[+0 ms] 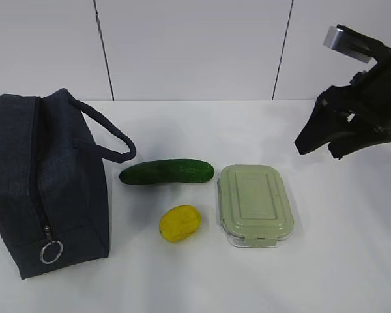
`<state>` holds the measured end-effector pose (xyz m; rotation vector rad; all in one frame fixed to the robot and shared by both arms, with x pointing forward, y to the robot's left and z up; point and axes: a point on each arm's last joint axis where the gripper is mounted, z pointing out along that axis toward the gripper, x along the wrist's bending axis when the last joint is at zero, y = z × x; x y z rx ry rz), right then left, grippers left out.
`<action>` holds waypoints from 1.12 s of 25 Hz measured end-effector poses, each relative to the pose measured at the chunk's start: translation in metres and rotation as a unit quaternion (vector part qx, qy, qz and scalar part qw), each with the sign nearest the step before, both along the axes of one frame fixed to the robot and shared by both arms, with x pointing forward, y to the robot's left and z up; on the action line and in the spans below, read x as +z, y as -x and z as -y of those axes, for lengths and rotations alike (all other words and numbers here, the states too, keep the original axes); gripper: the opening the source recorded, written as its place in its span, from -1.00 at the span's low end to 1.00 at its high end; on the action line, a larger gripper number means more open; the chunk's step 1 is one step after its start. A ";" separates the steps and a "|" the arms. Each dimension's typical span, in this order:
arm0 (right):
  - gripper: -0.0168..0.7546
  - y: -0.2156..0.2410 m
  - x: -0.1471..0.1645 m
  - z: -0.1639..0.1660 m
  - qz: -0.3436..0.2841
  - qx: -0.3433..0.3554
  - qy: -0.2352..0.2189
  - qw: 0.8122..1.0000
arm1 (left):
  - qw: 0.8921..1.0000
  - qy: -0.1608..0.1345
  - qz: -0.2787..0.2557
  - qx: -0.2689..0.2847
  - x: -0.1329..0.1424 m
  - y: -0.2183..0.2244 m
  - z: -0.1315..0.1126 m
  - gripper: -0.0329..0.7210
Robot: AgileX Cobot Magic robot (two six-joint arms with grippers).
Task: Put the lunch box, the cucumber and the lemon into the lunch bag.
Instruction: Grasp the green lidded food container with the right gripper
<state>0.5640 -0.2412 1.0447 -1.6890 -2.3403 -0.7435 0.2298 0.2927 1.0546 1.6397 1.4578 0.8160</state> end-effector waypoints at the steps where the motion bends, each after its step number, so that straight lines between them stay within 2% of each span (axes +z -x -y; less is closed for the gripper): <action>1: 0.57 -0.003 0.002 0.000 -0.001 0.003 -0.002 1.000 | 1.000 0.000 0.000 0.000 0.000 0.000 0.000 -0.27; 10: 0.54 -0.010 0.008 0.000 0.014 0.003 0.001 1.000 | 1.000 0.000 0.000 0.000 0.000 0.000 0.000 -0.27; 14: 0.52 -0.009 0.006 -0.001 0.000 0.010 -0.001 1.000 | 1.000 0.000 0.000 0.000 0.000 0.000 0.000 -0.27; 20: 0.52 -0.011 0.002 -0.008 -0.014 0.030 -0.041 0.999 | 1.000 0.000 0.000 0.000 0.000 0.000 0.000 -0.27; 28: 0.52 -0.014 0.000 -0.010 -0.007 0.032 -0.053 0.998 | 1.000 0.000 0.000 0.000 0.000 0.000 0.000 -0.27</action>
